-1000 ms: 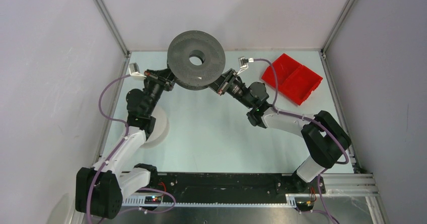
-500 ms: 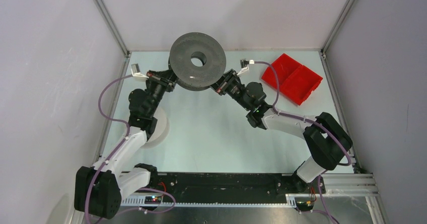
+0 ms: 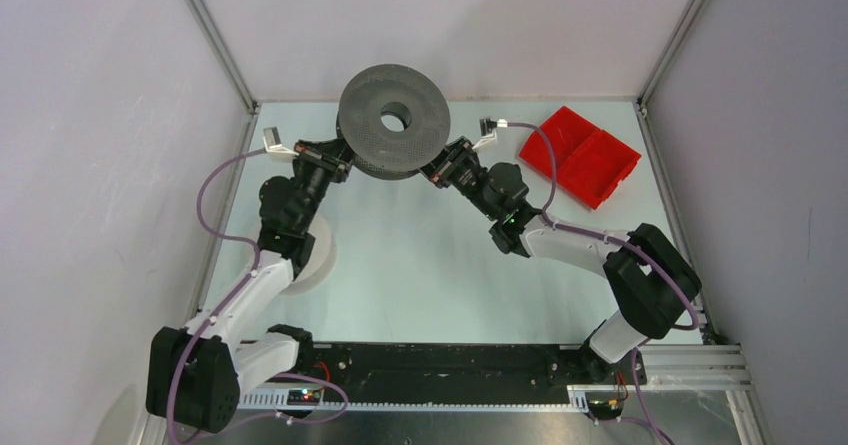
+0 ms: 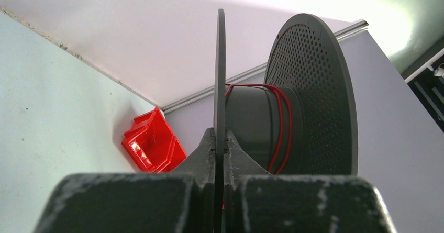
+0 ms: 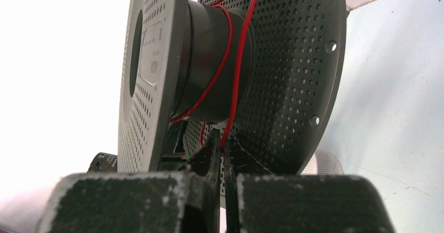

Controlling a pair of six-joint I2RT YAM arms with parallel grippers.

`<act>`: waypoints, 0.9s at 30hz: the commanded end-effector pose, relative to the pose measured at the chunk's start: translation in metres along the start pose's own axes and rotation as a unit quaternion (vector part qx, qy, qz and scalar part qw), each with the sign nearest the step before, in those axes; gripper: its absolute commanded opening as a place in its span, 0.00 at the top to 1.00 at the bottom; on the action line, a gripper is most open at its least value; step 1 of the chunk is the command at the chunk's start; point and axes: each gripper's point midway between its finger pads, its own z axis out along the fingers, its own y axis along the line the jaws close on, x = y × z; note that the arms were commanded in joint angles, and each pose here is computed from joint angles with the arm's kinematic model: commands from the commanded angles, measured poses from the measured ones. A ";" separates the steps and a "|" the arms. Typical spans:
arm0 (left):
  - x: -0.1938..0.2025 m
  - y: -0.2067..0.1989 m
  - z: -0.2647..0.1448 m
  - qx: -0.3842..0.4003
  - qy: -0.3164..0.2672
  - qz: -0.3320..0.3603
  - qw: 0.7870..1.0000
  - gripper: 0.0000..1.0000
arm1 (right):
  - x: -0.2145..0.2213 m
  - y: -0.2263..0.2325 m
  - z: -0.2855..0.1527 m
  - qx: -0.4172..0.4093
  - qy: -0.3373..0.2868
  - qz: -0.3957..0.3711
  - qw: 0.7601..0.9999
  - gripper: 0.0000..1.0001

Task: Wrap the cables
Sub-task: Wrap the cable around the cable reel.

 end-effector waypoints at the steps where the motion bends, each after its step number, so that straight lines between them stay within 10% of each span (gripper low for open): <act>1: 0.005 -0.078 -0.005 0.128 0.022 -0.009 0.992 1.00 | 0.015 0.002 0.003 -0.012 0.036 -0.051 0.998 1.00; 27: 0.014 -0.081 -0.005 0.130 0.032 -0.061 0.989 1.00 | 0.008 -0.023 0.014 0.055 -0.022 -0.002 0.998 0.97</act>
